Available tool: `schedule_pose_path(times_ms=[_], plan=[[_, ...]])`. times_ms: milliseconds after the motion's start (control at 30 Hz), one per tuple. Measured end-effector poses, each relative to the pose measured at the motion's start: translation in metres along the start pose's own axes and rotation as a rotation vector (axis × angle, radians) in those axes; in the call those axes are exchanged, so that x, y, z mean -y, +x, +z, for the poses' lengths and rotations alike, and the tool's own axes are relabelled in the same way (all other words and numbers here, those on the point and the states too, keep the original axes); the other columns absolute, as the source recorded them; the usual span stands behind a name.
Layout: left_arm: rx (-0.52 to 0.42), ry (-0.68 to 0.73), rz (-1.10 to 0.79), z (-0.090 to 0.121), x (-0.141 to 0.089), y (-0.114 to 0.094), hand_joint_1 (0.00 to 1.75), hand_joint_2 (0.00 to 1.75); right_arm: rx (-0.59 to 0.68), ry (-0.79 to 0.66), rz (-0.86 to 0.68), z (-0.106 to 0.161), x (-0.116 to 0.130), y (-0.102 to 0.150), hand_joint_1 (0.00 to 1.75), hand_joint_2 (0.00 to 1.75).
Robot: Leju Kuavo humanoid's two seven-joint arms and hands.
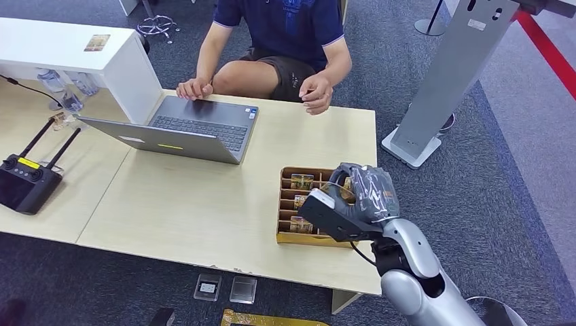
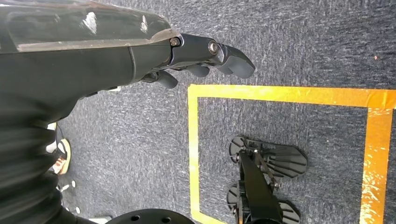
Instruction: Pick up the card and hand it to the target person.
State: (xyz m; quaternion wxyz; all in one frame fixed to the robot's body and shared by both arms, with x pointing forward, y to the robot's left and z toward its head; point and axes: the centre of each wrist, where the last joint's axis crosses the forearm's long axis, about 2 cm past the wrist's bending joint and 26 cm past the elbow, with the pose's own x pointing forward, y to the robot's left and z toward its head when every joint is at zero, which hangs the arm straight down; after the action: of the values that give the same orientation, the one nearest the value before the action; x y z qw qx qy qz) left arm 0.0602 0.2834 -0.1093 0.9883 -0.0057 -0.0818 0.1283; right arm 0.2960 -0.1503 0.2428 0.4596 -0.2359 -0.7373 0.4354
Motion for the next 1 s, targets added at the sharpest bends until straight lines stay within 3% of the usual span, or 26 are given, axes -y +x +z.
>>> schedule_pose_path(times_ms=[233,400,600,800,933,1000], plan=[[0.009,-0.007,-0.033,0.000,0.002,0.005,0.00,1.75,0.087,-0.079,-0.039,-0.036,0.035,0.006,1.75,1.75],[0.012,-0.017,-0.064,0.000,0.005,0.016,0.00,1.75,0.068,-0.109,0.001,-0.082,0.042,-0.005,1.75,1.75],[0.022,-0.011,-0.063,0.000,0.009,0.023,0.00,1.75,-0.007,-0.069,0.067,-0.123,0.026,-0.024,1.75,1.75],[0.010,0.000,-0.051,0.000,0.008,0.020,0.00,1.75,-0.100,0.015,0.121,-0.131,-0.004,-0.039,1.75,1.75],[0.001,0.000,-0.046,0.000,0.008,0.017,0.00,1.75,-0.142,0.052,0.145,-0.131,-0.017,-0.045,0.00,1.75],[-0.001,-0.005,-0.046,0.000,0.008,0.016,0.00,1.75,-0.156,0.069,0.158,-0.131,-0.021,-0.048,0.00,1.75]])
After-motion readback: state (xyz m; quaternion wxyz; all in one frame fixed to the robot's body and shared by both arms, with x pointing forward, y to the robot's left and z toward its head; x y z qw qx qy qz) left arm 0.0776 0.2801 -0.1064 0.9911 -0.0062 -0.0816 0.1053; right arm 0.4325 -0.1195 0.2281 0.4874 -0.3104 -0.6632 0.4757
